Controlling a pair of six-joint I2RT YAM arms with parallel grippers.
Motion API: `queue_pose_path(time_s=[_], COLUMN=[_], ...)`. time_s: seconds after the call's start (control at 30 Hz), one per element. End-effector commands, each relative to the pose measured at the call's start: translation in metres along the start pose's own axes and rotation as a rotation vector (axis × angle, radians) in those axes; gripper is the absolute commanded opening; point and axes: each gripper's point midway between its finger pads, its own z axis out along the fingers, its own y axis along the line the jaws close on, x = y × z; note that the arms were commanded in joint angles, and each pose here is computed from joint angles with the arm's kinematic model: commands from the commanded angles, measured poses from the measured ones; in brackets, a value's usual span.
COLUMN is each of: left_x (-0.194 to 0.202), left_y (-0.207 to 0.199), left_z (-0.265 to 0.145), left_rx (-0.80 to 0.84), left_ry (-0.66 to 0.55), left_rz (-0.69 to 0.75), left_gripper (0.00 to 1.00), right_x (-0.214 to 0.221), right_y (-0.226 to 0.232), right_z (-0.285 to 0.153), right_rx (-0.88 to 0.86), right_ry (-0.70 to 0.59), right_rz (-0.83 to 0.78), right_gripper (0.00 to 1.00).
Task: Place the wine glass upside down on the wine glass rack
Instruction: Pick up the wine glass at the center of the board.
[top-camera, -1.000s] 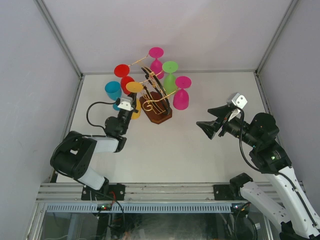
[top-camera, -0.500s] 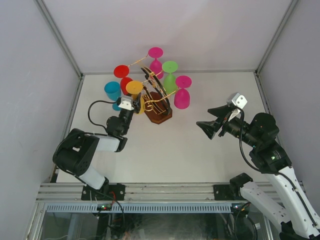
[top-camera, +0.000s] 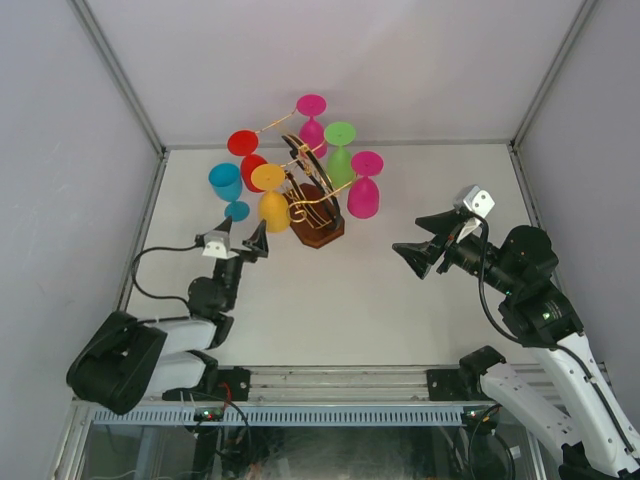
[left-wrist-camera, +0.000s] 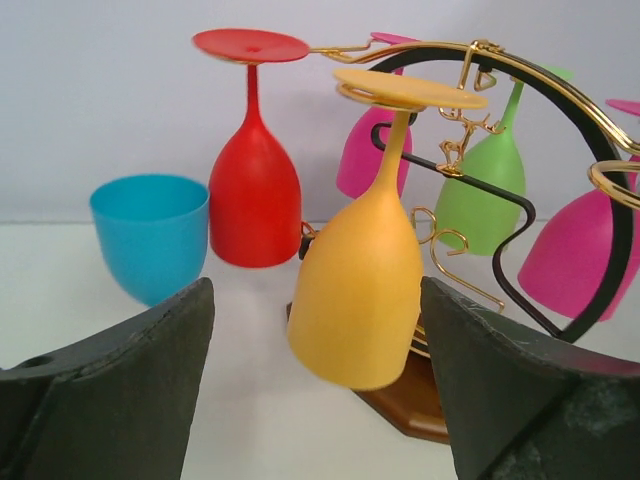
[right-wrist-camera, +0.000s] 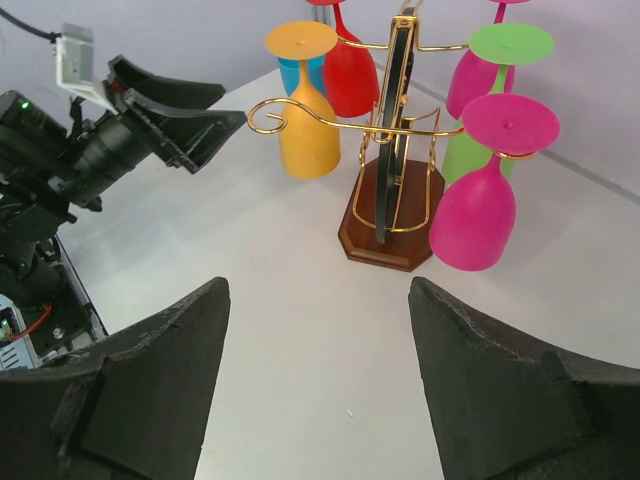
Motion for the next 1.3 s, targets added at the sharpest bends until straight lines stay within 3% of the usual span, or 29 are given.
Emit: queue_pose_path(time_s=[0.0, 0.1, 0.2, 0.4, 0.53, 0.83, 1.07, 1.27], left_x=[-0.014, -0.006, 0.004, -0.028, -0.029, 0.001, 0.021, 0.032], left_y=[0.016, 0.025, 0.029, 0.06, 0.066, 0.08, 0.103, 0.111], left_z=[-0.028, -0.041, -0.048, -0.071, -0.077, -0.047, -0.024, -0.003], left_rx=[-0.095, -0.161, -0.215, -0.429, -0.494, -0.506, -0.528, -0.474], left_ry=[-0.051, 0.025, 0.187, 0.26, 0.409, 0.698, 0.759, 0.783], left_rz=[-0.161, -0.222, -0.234, -0.262, -0.204, -0.123, -0.112, -0.086], left_gripper=[0.87, 0.86, 0.86, 0.87, 0.89, 0.95, 1.0, 1.0], right_x=[-0.006, -0.001, 0.004, 0.025, 0.036, 0.047, 0.054, 0.071], right_y=[0.001, -0.001, -0.005, -0.014, -0.017, -0.01, -0.011, -0.01], right_z=[-0.001, 0.0, 0.001, 0.005, 0.007, 0.002, -0.002, -0.007], right_rx=[-0.003, 0.007, 0.032, 0.084, 0.109, 0.093, 0.129, 0.125], right_ry=[-0.024, -0.011, 0.001, 0.062, 0.089, 0.119, 0.136, 0.228], right_rz=[-0.018, -0.008, 0.021, 0.108, 0.175, 0.208, 0.283, 0.285], right_gripper=[0.72, 0.72, 0.72, 0.73, 0.74, 0.8, 0.9, 0.99])
